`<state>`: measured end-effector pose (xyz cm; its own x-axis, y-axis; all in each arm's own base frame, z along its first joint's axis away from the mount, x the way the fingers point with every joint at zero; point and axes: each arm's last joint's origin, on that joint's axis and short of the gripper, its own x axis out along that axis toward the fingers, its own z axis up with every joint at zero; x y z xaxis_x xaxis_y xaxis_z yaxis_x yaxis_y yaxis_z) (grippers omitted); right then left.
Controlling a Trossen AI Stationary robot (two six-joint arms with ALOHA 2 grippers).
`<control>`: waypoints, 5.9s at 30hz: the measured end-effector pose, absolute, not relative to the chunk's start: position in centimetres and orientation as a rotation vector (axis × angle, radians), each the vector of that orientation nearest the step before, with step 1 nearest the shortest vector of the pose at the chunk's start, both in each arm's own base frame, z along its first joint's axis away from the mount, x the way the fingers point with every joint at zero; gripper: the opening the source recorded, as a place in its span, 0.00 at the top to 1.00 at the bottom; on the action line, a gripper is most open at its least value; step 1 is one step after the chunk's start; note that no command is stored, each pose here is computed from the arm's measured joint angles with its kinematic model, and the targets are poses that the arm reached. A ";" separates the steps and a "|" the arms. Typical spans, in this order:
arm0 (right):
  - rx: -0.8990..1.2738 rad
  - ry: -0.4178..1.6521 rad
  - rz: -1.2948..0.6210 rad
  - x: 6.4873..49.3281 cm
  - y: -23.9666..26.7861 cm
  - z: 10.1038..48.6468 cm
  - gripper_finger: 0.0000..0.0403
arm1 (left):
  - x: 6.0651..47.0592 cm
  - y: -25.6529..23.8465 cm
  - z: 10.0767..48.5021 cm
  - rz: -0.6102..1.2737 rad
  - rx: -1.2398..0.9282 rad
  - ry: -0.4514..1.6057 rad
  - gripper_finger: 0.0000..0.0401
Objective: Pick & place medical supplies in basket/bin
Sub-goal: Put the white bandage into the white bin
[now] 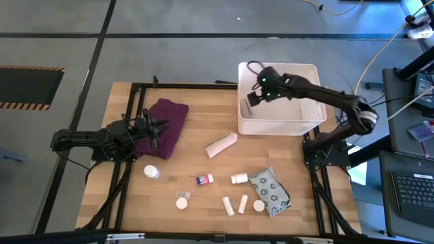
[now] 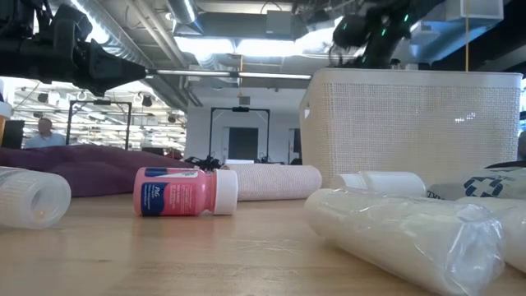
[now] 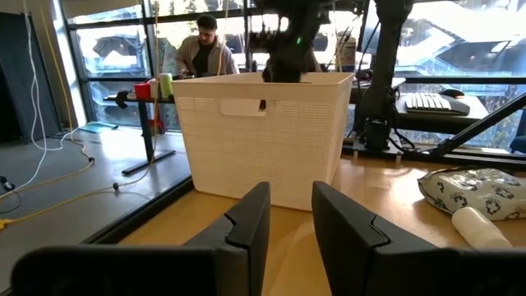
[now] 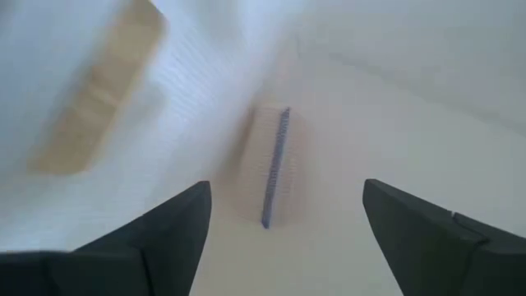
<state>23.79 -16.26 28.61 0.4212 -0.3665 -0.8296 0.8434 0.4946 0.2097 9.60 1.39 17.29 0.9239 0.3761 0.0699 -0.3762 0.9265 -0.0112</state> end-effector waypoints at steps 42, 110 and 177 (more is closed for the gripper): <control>-0.513 0.710 0.111 38.2 2.7 24.7 0.21 | 9.6 1.4 17.1 0.385 0.006 -0.047 0.78; -0.192 0.796 -0.710 36.6 -0.3 43.2 0.69 | 9.6 1.4 17.0 0.386 0.007 -0.045 0.78; 0.908 0.985 -1.066 30.2 -19.9 21.7 0.30 | 9.6 1.4 17.0 0.389 0.006 -0.043 0.78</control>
